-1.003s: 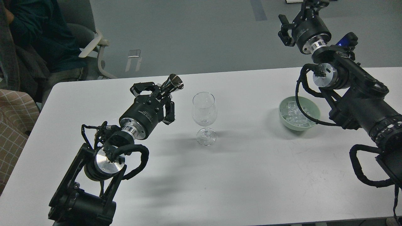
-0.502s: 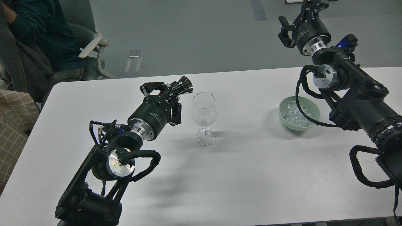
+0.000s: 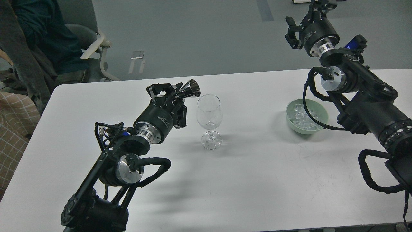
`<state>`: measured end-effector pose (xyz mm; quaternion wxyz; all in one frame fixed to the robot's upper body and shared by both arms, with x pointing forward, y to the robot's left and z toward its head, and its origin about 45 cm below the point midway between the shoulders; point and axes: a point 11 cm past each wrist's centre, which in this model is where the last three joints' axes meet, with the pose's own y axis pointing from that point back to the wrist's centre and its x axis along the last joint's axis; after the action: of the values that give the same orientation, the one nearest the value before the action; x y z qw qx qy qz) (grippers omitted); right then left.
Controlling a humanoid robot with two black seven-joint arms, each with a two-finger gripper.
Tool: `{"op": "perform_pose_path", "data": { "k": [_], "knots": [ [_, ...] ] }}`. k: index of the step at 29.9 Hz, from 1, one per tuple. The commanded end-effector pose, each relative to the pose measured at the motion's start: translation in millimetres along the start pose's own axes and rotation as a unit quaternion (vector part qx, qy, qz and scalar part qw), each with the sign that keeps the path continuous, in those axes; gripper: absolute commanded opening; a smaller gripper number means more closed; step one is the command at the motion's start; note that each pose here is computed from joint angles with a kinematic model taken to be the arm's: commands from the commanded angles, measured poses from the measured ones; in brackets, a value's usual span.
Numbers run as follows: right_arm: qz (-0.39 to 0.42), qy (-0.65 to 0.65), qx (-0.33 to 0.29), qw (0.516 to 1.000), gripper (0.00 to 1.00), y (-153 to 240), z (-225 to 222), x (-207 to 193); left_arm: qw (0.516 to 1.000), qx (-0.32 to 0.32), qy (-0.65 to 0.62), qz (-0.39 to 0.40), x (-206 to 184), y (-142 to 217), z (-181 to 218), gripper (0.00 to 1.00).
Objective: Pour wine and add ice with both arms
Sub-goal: 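Carry the jigger with the left gripper above the wine glass, then tilt the jigger over the wine glass with the left gripper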
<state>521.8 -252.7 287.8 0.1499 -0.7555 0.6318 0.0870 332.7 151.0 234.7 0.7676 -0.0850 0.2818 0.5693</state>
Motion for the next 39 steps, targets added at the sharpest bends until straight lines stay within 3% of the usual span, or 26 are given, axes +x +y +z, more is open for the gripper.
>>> {"op": "perform_pose_path", "data": {
  "k": [1,18,39],
  "knots": [
    [0.0,0.0,0.0,1.0,1.0,0,0,0,1.0,-0.006,-0.02,0.007,2,0,1,0.0],
    [0.0,0.0,0.0,1.0,1.0,0,0,0,0.995,-0.006,-0.098,-0.011,-17,-2,-9,0.0],
    [-0.003,-0.003,-0.001,1.0,1.0,0,2,-4,0.979,-0.041,-0.197,0.012,-13,0,-2,0.0]
  ]
}}
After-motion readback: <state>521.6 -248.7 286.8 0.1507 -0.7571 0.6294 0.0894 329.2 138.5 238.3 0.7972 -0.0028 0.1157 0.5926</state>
